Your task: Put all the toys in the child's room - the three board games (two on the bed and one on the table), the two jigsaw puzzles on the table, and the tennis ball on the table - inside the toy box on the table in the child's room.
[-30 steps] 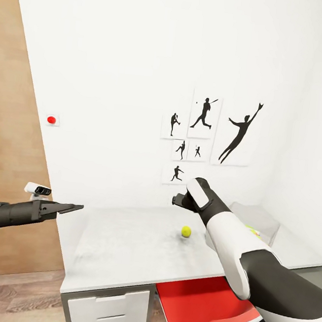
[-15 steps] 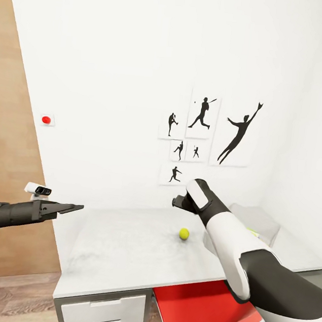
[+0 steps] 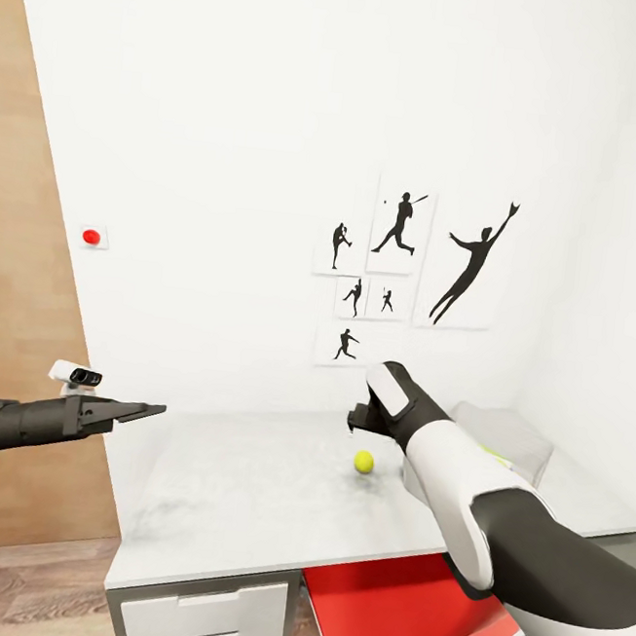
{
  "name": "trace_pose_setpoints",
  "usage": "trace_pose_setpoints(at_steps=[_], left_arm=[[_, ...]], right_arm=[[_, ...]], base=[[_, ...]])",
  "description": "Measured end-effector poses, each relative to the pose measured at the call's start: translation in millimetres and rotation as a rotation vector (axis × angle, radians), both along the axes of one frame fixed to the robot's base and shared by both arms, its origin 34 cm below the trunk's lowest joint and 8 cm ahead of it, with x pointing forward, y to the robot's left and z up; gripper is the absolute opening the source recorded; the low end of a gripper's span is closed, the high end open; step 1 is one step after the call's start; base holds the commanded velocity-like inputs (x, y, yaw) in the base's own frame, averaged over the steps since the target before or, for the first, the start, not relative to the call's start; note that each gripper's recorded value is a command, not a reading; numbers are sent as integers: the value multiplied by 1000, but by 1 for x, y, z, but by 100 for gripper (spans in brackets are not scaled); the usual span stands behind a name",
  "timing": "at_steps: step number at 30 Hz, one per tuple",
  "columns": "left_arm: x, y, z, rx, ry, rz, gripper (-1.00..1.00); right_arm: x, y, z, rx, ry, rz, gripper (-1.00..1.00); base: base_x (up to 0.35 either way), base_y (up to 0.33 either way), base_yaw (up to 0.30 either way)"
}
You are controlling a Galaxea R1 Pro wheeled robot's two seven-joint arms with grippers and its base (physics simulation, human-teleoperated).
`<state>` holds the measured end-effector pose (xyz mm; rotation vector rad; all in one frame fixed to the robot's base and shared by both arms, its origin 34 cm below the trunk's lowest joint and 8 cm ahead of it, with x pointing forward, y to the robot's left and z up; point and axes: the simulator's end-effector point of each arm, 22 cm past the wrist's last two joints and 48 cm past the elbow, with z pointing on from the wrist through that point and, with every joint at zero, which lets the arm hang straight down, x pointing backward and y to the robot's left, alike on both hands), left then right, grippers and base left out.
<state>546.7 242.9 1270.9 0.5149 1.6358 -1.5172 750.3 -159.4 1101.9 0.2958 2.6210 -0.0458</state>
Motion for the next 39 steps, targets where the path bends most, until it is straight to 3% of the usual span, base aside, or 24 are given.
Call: trace_pose_setpoints(at_steps=[5,9,30,39], left_arm=[[0,1,0,-1,0,1,100],[1,1,-1,-1,4,2,100],[10,1,-16,0,37,2,100],[12,2,-21,-1,48,4,100]], right_arm=[[13,5,29,7,-76,10,100],[17,7,37,12,-98,12,100],[22,5,16,11,-69,11,100],[24,6,11,12,-63,11,100]], base=[[87,34,0],[124,47,0],[10,2,-92],[246,28,-92]])
